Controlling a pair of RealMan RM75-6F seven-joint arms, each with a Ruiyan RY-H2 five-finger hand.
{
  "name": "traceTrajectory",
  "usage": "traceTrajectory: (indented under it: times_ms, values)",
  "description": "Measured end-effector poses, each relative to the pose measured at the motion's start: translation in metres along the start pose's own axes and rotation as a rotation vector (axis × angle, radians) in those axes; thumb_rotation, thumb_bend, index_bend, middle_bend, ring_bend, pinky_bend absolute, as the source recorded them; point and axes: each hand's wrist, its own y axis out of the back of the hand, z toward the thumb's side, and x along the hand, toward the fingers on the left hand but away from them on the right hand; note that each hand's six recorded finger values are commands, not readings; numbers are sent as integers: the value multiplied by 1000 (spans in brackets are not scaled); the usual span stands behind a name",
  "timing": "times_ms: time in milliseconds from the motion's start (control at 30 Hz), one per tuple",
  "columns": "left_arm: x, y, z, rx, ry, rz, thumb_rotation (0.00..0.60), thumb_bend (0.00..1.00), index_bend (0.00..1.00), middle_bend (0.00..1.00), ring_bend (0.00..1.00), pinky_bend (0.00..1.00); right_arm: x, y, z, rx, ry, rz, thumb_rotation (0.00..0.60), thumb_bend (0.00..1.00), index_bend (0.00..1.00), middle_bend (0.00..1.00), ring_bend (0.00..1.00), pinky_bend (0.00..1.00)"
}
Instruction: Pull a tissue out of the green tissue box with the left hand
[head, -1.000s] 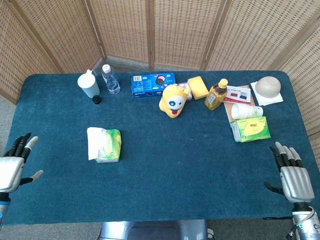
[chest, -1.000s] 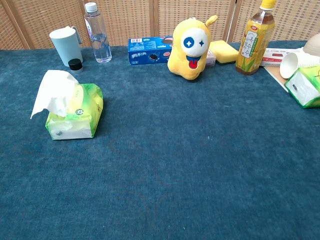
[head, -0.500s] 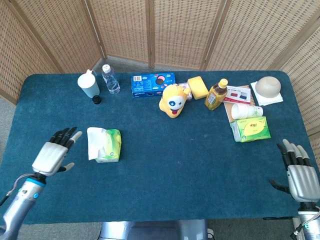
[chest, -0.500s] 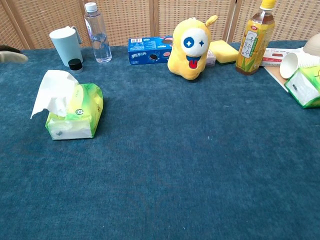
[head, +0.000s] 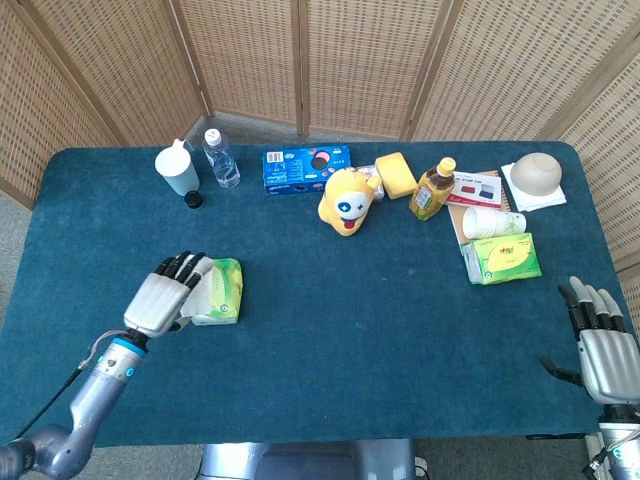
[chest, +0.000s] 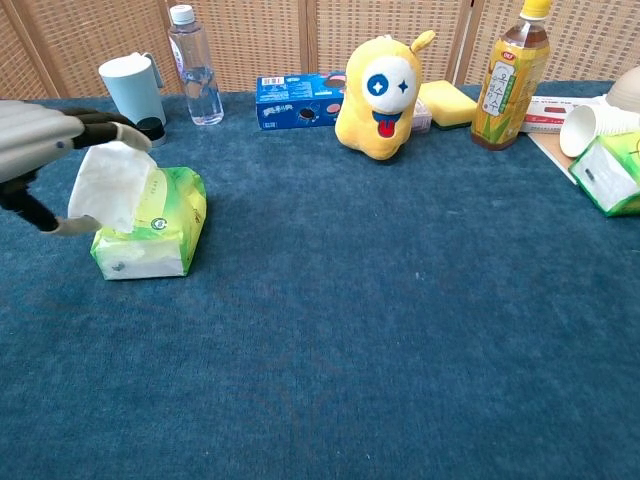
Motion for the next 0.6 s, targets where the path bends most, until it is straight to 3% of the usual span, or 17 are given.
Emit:
traceTrajectory:
  times_ms: [67, 267, 367, 467, 600]
  values:
    - [3, 4, 6, 1, -7, 25, 600, 505, 562, 568, 489, 612, 0, 0, 0, -2, 0, 2, 600, 0, 0, 0, 0, 0]
    - [8, 4, 9, 82, -5, 53, 600, 621, 678, 703, 648, 793, 0, -1, -1, -8, -2, 7, 600, 0, 0, 0, 0, 0]
    - [10, 2, 6, 124, 3, 53, 600, 624, 690, 728, 677, 844, 0, 0, -1, -12, -2, 5, 600, 0, 0, 0, 0, 0]
    - [9, 7, 3, 104, 8, 72, 600, 620, 693, 737, 684, 852, 0, 1, -2, -13, -5, 2, 600, 0, 0, 0, 0, 0]
    - [6, 32, -5, 80, 9, 153, 600, 614, 694, 738, 684, 852, 0, 1, -2, -15, -5, 5, 600, 0, 0, 0, 0, 0]
